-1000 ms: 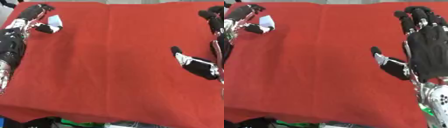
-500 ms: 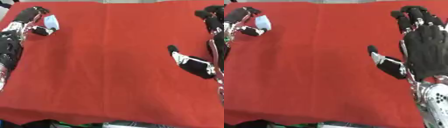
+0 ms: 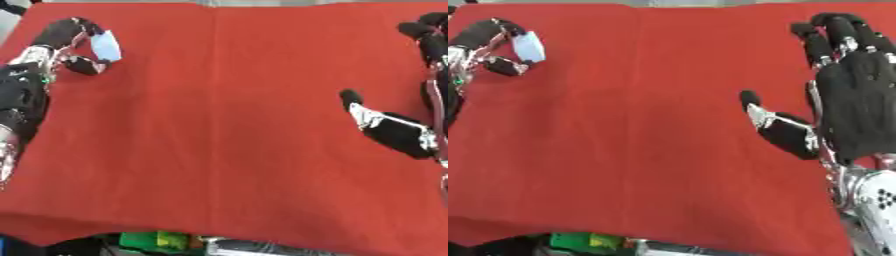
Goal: Pick up the objects with one hand, pass them to the other hand, and then place them into the box on the other side of the table.
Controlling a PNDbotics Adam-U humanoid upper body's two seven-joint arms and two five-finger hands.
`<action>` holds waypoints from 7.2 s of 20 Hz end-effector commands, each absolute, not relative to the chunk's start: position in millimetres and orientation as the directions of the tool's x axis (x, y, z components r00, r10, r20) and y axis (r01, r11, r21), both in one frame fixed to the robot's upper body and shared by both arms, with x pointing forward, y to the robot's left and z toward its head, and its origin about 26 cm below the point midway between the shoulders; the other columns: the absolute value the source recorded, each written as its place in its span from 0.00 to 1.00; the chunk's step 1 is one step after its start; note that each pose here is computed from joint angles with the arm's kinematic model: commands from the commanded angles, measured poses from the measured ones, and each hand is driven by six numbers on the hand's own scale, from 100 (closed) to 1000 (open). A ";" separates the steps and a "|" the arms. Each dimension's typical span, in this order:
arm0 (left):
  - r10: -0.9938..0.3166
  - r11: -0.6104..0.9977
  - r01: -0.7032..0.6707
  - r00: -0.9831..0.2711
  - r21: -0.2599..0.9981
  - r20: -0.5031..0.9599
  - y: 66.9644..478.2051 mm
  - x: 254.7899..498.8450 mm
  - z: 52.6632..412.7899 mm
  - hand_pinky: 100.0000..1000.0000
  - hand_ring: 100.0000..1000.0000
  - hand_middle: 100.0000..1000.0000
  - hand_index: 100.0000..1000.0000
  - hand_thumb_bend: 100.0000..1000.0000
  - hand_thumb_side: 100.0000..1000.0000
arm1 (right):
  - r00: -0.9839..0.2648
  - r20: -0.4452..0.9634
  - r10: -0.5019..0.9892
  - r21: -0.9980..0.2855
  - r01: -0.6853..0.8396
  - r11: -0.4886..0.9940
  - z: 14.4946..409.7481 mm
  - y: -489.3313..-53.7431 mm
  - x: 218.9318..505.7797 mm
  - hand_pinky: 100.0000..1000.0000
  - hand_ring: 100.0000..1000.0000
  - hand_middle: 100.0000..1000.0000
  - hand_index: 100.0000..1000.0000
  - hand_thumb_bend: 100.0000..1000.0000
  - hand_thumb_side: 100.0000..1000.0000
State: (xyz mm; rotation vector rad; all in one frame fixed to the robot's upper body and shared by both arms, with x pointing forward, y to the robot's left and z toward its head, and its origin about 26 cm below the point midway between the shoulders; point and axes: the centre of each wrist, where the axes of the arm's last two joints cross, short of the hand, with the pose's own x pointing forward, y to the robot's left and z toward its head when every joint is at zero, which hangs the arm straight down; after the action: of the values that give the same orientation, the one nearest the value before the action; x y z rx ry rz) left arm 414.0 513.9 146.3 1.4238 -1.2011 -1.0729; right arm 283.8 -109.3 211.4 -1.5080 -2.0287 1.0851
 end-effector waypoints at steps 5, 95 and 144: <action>-1.000 0.011 -0.292 0.020 0.956 0.017 518.7 414.8 187.6 0.65 0.42 0.36 0.56 0.00 0.05 | -0.332 -0.144 0.932 -0.758 0.643 0.112 216.8 -112.7 281.1 0.68 0.83 0.76 0.79 0.44 0.51; -0.053 0.072 0.707 -0.702 0.704 0.710 171.2 422.7 205.0 0.80 0.48 0.45 0.65 0.00 0.97 | -0.699 -0.099 0.708 -0.869 0.408 0.281 225.4 -92.7 271.5 0.45 0.70 0.49 0.27 0.28 0.20; -0.075 0.853 0.313 -0.719 0.418 0.691 419.5 322.6 235.3 0.81 0.53 0.50 0.69 0.02 0.77 | 0.784 0.283 0.552 -0.949 0.314 0.039 133.5 -422.6 379.1 0.60 0.79 0.71 0.91 0.79 0.48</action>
State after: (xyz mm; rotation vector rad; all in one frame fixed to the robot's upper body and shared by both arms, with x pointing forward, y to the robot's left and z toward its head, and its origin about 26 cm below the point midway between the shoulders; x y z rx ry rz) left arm 328.4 418.9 220.3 -0.2066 -2.2474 -0.6638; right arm 379.4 -392.7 126.7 -1.4800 -0.8483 0.3237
